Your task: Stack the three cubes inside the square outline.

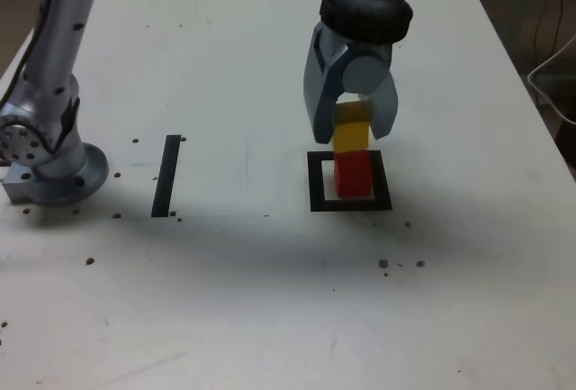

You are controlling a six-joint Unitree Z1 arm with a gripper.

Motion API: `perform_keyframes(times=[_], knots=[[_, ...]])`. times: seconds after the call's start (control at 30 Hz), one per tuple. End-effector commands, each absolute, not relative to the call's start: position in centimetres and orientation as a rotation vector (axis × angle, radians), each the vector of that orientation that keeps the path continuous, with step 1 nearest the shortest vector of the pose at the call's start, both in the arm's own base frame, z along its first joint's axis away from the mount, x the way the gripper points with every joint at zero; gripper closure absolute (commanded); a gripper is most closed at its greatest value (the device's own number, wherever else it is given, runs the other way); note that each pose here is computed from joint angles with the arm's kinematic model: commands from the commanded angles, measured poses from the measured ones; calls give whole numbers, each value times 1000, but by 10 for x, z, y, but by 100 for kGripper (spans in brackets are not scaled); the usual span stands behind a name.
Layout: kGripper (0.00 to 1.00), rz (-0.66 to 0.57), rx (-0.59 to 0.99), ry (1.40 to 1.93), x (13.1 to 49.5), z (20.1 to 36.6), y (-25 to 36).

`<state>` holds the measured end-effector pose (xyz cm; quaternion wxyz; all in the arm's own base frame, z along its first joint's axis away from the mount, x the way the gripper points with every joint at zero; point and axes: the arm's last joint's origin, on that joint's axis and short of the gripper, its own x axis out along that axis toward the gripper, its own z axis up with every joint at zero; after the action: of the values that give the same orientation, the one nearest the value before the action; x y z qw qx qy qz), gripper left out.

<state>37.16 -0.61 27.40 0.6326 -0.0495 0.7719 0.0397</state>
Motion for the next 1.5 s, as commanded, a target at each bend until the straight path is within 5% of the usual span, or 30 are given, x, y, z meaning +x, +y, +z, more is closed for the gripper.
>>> perform_keyframes(times=[0.0, 0.67, 1.17, 1.3, 1.47], knots=[[94, 93, -103, 1773, 371, 272, -7], [90, 86, -88, 1781, 378, 255, -18], [77, 88, -84, 1769, 380, 252, -18], [57, 84, -89, 1766, 380, 253, -18], [16, 88, -89, 1770, 379, 253, -18]])
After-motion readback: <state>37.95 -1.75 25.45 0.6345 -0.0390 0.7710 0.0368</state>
